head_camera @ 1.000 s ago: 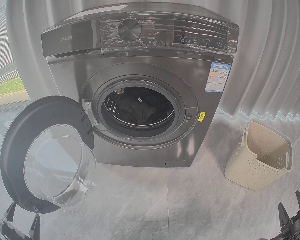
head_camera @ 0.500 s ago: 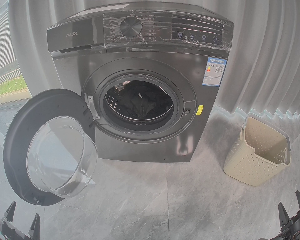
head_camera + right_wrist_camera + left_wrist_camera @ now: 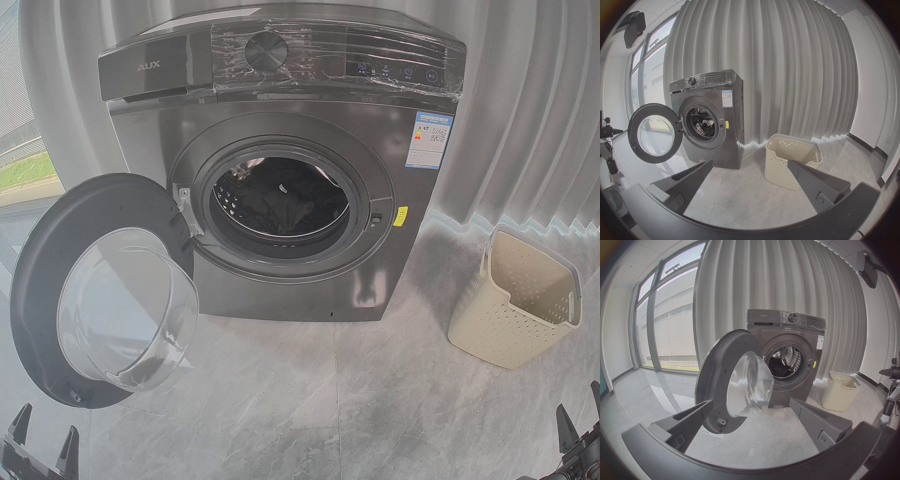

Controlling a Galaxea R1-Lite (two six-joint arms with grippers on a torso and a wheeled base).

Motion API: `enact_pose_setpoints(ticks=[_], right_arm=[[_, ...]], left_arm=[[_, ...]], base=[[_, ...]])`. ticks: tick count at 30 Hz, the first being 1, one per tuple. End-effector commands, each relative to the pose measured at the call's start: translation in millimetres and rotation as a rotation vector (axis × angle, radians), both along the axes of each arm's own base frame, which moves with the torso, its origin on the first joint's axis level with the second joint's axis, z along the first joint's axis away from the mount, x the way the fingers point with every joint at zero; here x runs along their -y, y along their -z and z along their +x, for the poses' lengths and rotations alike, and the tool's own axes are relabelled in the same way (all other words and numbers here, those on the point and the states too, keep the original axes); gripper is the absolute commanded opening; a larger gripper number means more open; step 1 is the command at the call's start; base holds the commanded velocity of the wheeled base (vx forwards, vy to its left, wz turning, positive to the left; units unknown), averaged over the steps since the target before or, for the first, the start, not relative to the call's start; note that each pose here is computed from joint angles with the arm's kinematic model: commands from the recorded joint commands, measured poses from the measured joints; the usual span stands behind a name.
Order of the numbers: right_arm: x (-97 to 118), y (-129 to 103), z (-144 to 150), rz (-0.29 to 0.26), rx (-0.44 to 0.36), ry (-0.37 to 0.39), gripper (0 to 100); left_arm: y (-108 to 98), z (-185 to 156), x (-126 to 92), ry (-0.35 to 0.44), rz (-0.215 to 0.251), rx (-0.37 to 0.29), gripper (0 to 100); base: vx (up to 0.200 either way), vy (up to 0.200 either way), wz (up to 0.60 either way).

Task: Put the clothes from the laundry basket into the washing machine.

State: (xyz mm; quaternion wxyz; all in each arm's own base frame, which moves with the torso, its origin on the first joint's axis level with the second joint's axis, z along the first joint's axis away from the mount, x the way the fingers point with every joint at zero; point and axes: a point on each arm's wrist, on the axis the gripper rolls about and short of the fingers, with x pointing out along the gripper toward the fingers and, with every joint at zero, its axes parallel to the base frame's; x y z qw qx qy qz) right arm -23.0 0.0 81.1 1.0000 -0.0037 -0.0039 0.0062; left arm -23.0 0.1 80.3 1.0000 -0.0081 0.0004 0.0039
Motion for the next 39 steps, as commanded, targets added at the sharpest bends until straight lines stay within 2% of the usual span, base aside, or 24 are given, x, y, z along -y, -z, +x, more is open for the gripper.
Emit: enact_pose_setpoints(ticks=[1, 8, 14, 39], right_arm=[[0.0, 4.9, 1.3, 0.000, -0.017, 0.000, 100], [0.0, 4.9, 1.3, 0.000, -0.017, -0.001, 100], [0.0, 4.9, 1.3, 0.000, -0.017, -0.001, 100], [-0.1, 4.7, 1.4, -0.003, -0.017, 0.006, 100]], left_arm=[[4.8, 0.2, 0.0, -0.001, -0.001, -0.004, 100], [4.8, 0.2, -0.1, 0.000, -0.001, -0.004, 100], [4.8, 0.2, 0.0, -0.001, -0.001, -0.004, 100], [4.8, 0.2, 0.0, 0.000, 0.001, -0.004, 100]], base=[[0.000, 0.000, 0.00], [0.000, 0.000, 0.00], [0.000, 0.200, 0.00], [0.000, 0.000, 0.00]])
